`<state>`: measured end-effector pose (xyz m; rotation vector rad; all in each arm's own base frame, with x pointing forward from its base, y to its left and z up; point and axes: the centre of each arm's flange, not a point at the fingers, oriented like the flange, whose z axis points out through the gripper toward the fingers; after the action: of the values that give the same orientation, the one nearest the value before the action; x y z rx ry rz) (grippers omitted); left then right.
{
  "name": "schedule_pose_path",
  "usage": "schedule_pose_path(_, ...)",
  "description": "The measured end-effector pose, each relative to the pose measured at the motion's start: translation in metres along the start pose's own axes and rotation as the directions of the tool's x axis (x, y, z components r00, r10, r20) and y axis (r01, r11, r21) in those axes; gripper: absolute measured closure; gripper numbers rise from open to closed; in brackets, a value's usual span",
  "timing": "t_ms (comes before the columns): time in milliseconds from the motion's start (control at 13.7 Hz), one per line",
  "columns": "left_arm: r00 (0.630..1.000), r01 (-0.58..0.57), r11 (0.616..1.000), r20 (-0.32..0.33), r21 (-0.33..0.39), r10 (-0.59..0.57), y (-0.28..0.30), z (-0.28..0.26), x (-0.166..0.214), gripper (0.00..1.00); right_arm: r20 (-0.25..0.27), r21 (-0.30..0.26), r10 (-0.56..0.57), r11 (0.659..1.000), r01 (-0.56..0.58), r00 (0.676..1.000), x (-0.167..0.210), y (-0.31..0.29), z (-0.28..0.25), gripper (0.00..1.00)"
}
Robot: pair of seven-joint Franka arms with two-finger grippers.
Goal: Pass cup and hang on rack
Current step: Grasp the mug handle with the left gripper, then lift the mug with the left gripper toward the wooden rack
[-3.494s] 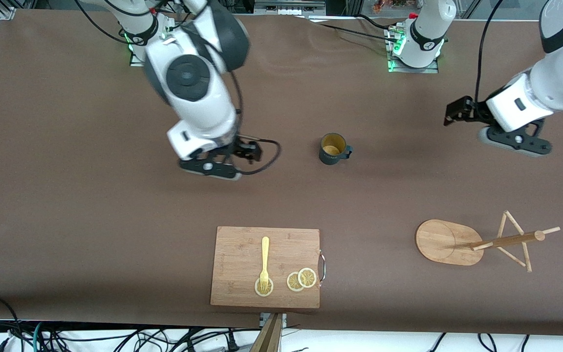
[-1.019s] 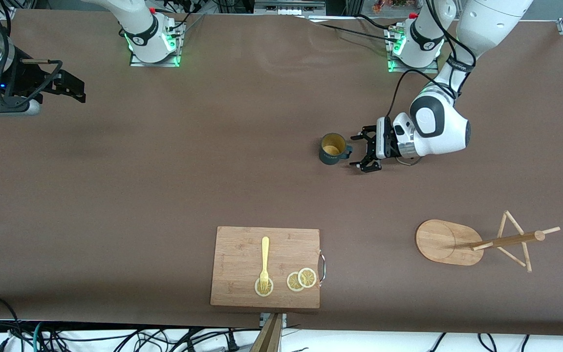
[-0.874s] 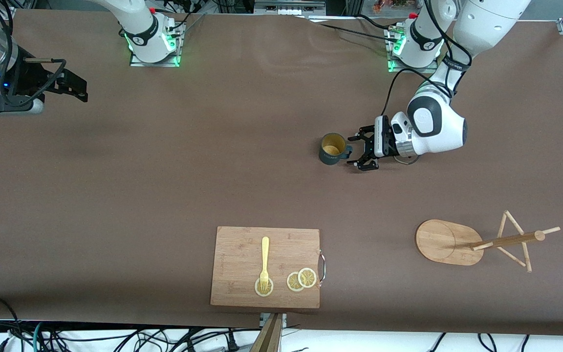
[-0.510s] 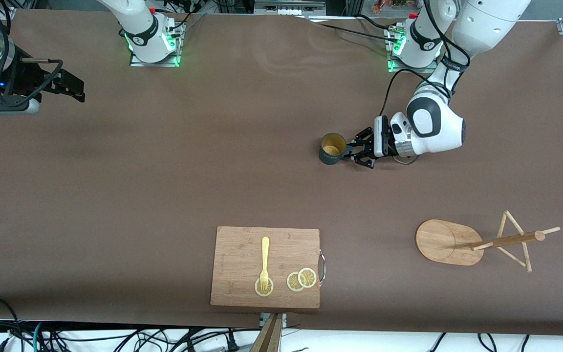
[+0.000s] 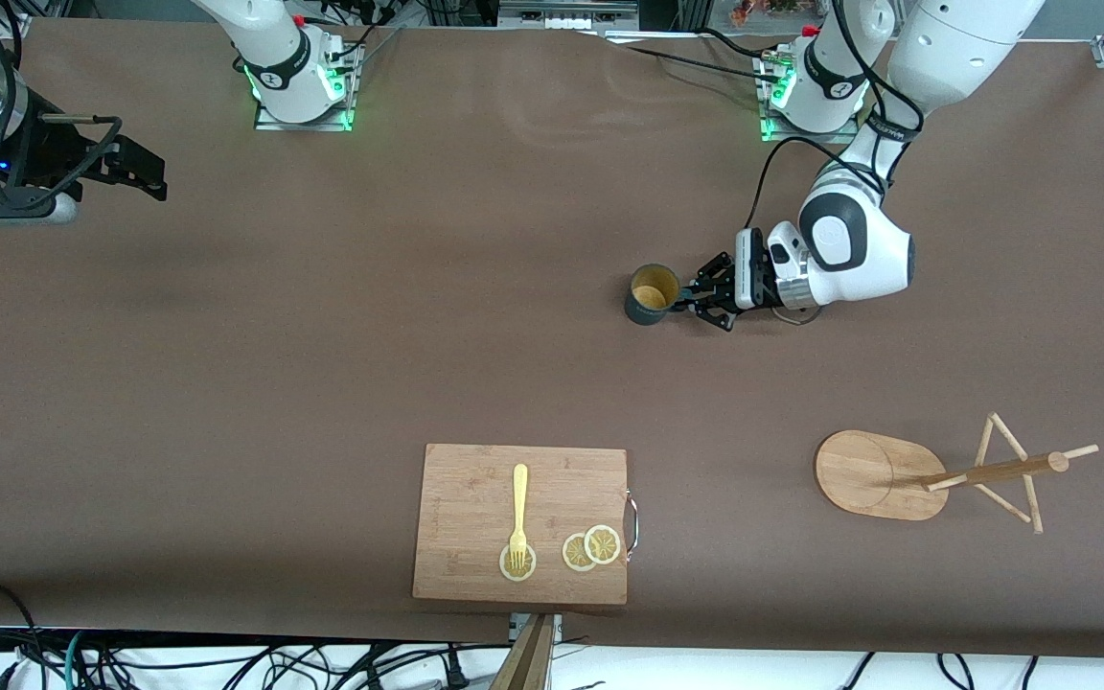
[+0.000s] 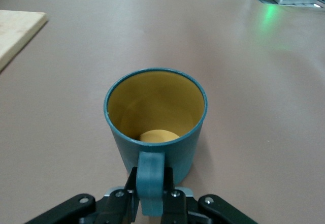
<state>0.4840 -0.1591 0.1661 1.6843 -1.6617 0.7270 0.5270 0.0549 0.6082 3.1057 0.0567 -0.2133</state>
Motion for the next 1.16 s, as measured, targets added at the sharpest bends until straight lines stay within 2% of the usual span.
schedule_pose_path(146,0.999,0.048,0.999,-0.019,0.013,-0.048,-0.009,-0.019,0.007,0.79,0.001,0.011,0.002,1.000,-0.002,1.000,0.000,0.001,0.000,0.00)
schedule_pose_path(437,0.978,0.193,0.981,0.078,-0.012,-0.192,-0.026,-0.079,0.021,0.79,0.001,0.017,0.018,1.000,-0.018,1.000,0.001,0.009,0.000,0.00)
schedule_pose_path(655,0.932,0.337,0.941,0.136,0.018,-0.336,-0.035,-0.119,0.021,0.79,0.002,0.019,0.023,1.000,-0.023,1.000,0.001,0.011,0.000,0.00)
schedule_pose_path(946,0.820,0.545,0.837,0.173,0.055,-0.546,-0.055,-0.164,0.029,0.79,0.002,0.025,0.022,0.999,-0.022,1.000,0.001,0.011,0.000,0.00)
schedule_pose_path(1165,0.691,0.711,0.702,0.142,0.047,-0.709,-0.070,-0.207,0.040,0.79,0.002,0.026,0.022,0.999,-0.022,1.000,0.001,0.011,0.000,0.00)
